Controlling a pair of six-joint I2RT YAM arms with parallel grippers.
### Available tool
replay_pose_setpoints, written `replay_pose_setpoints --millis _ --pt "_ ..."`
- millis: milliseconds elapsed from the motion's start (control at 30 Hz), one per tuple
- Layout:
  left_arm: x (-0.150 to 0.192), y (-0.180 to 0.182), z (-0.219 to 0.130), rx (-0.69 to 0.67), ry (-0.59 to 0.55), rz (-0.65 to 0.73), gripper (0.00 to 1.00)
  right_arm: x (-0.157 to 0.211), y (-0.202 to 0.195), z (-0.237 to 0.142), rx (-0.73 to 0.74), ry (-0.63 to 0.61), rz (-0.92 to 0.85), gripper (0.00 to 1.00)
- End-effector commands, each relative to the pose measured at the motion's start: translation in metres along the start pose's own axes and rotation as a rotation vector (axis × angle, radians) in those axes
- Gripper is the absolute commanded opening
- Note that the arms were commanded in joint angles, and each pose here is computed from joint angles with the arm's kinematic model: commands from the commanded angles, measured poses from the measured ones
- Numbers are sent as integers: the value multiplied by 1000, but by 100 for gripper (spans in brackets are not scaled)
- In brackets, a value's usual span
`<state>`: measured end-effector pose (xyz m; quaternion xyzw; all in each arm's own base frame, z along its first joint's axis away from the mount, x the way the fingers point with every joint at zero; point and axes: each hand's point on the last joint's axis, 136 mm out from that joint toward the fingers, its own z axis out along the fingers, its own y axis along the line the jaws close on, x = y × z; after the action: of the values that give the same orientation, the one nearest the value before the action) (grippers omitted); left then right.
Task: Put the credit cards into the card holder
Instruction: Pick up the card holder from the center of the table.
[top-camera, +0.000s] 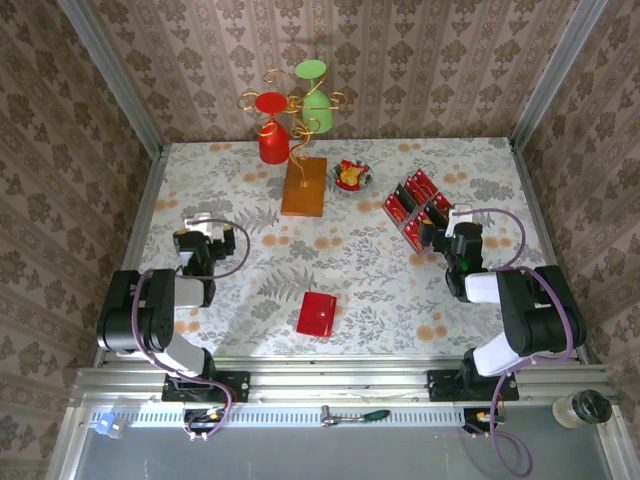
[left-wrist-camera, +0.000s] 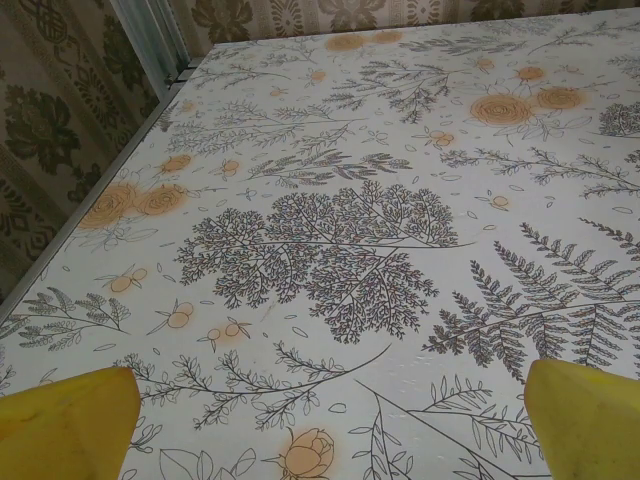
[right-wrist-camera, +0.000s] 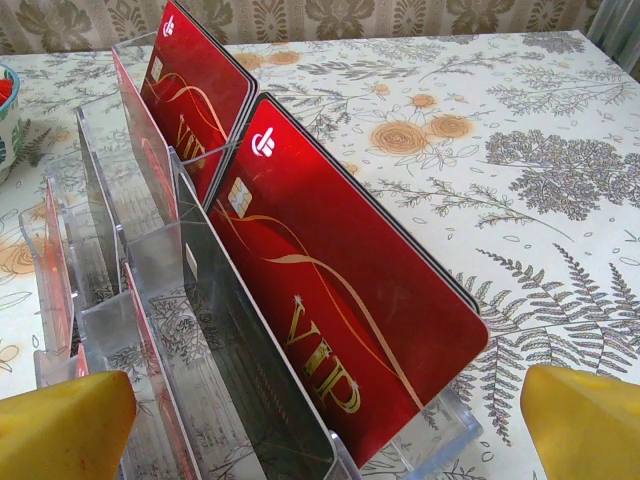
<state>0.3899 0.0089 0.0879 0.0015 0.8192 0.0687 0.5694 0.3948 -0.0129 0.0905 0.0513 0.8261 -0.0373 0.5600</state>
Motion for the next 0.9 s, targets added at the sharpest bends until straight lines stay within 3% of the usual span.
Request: replay_pose_setpoints --millis 0,867 --pt "-13 1 4 2 -38 13 100 -9 1 0 -6 -34 0 100" --pt "-12 1 5 4 -35 15 100 -9 1 1 -10 -33 3 100"
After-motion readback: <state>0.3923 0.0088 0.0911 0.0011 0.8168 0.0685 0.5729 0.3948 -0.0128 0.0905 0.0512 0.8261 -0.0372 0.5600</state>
